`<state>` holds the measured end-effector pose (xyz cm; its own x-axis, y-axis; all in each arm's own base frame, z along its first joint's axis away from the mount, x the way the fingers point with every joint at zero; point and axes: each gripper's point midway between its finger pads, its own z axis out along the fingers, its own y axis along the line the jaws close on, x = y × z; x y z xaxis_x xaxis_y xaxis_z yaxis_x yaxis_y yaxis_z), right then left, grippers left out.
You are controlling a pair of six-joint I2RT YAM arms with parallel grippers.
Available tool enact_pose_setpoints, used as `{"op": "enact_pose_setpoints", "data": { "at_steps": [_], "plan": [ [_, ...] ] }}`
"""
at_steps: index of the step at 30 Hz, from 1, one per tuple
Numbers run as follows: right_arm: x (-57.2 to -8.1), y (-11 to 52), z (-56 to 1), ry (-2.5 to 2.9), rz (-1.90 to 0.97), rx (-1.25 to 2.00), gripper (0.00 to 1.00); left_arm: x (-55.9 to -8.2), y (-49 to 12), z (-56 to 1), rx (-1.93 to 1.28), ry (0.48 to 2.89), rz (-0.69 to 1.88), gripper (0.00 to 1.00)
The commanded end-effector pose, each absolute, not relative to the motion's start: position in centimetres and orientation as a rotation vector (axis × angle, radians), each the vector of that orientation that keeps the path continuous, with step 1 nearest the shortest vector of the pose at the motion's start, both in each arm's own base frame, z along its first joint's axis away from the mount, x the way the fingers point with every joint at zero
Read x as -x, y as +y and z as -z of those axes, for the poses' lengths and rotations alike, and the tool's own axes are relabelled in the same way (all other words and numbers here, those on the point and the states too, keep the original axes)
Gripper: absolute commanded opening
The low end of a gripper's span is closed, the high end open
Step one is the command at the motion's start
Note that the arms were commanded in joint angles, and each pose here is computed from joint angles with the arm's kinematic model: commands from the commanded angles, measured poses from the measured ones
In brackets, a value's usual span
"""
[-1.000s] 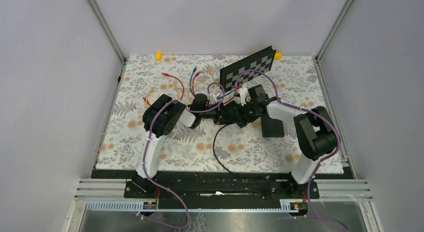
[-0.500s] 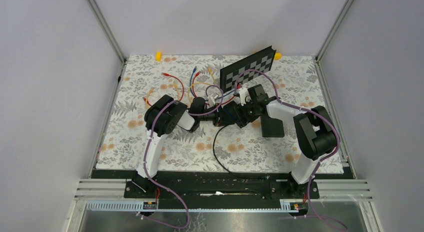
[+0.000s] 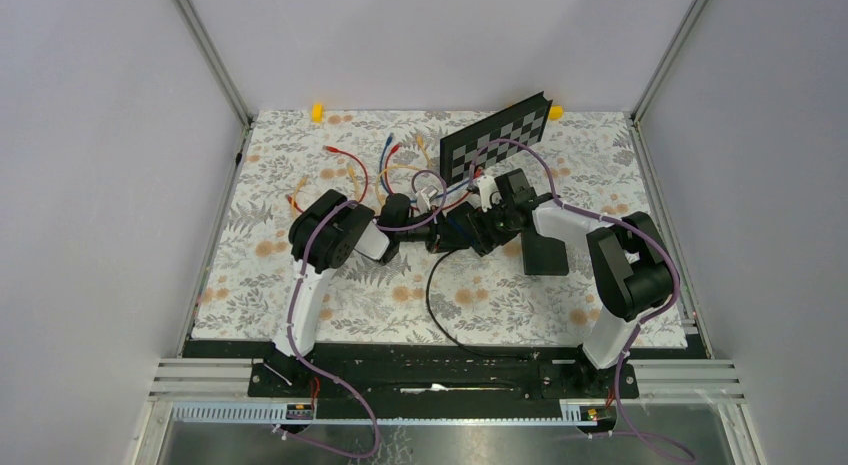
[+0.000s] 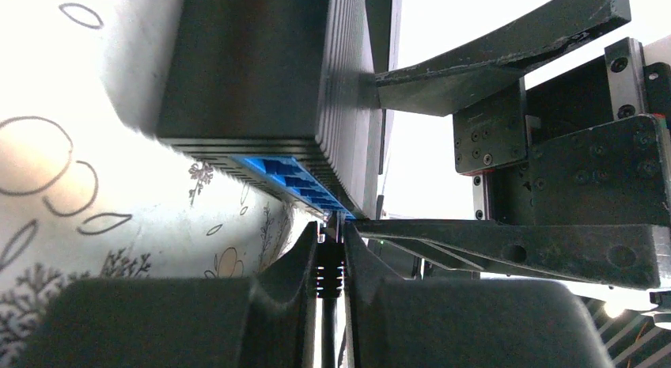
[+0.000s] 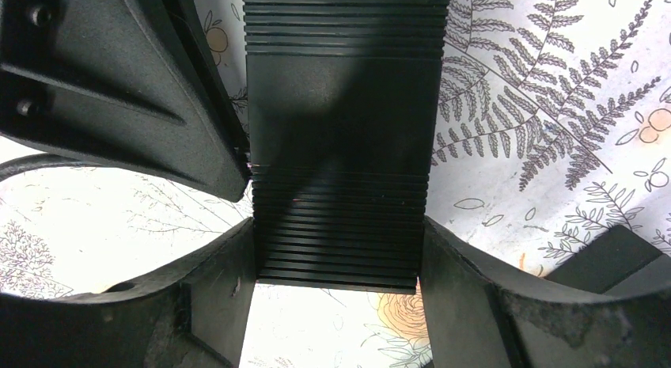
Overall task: Pull the plug from the switch port
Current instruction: Pull the connector from the switch port.
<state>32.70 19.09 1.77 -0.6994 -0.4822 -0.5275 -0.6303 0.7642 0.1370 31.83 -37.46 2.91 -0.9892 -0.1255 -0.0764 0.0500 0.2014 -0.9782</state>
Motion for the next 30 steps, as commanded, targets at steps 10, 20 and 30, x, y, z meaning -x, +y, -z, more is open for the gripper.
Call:
{"op": "enact_pose_setpoints", "data": {
  "at_steps": [10, 20, 30],
  "plan": [
    [-34.6, 16.9, -3.2, 2.418, -0.14, 0.759, 0.24, -31.2, -37.7, -3.0, 0.269, 2.393, 1.9, 0.0],
    [-34.8, 16.8, -3.7, 2.428, -0.142, 0.703, 0.2, -29.9, -37.8, -3.5, 0.209, 2.377, 1.898, 0.0],
    [-33.5, 18.7, -3.9, 2.394, -0.323, 0.853, 0.19, -30.5, -36.1, -0.7, 0.055, 2.487, 1.628, 0.0]
  ]
}}
